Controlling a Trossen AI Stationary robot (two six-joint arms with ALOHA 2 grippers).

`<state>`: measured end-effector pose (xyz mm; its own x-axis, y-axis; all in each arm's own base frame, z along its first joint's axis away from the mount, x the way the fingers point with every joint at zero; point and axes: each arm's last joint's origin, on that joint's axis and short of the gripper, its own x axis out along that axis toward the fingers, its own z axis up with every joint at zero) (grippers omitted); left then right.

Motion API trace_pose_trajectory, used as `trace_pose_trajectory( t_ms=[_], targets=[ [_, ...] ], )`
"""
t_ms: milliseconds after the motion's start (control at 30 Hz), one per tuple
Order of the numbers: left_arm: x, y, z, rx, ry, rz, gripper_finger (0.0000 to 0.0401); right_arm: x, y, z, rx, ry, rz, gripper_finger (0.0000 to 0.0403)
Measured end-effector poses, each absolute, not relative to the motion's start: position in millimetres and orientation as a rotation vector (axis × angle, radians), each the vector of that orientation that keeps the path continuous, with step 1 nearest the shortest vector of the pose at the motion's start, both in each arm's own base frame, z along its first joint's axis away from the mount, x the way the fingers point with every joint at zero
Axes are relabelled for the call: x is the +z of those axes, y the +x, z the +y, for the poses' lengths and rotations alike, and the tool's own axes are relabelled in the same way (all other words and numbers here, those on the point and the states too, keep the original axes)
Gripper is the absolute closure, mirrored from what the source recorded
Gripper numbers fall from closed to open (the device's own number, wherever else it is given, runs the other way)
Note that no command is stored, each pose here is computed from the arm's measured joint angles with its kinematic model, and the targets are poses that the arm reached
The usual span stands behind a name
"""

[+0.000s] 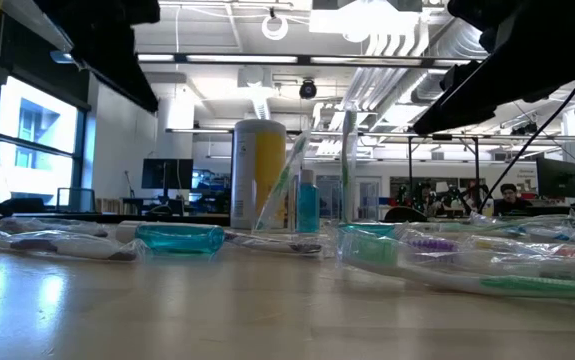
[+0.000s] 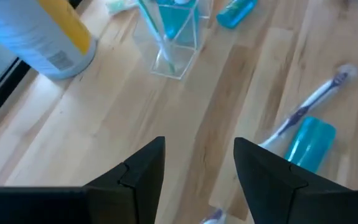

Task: Pick & Place toothbrushing station
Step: Put the top mouthwash into the transparent organizer

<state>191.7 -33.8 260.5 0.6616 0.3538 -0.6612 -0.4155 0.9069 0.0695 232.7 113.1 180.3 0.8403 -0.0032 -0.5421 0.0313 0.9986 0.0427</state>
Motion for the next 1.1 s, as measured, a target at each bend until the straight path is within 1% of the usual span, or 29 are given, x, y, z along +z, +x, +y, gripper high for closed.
trace_pose_trajectory(
  t_ms=[133,267,333,533,733,900,1100],
  targets=[
    [243.6,184.2,-31.2,0.461,-0.068,0.750,0.0217,180.1,236.8,104.1,-0.058,0.074,0.574,0.0147],
    [232.7,175.8,-28.7,0.465,-0.083,0.701,0.0217,180.6,243.7,87.6,-0.130,0.114,0.564,0.0147],
    [229.0,173.4,-28.1,0.448,-0.093,0.658,0.0217,181.3,247.3,78.9,-0.159,0.132,0.556,0.0147],
    [214.6,167.6,-27.6,0.374,-0.106,0.559,0.0217,181.0,253.1,61.6,-0.149,0.208,0.573,0.0147],
    [201.1,170.4,-30.3,0.283,-0.108,0.516,0.0217,170.7,247.7,45.5,-0.245,0.185,0.696,0.0147],
    [194.7,169.3,-30.0,0.280,-0.107,0.517,0.0217,162.7,240.2,34.2,-0.374,0.207,0.786,0.0147],
    [194.0,169.1,-30.0,0.280,-0.106,0.516,0.0217,155.8,240.8,25.8,-0.427,0.185,0.827,0.0147]
  ],
)
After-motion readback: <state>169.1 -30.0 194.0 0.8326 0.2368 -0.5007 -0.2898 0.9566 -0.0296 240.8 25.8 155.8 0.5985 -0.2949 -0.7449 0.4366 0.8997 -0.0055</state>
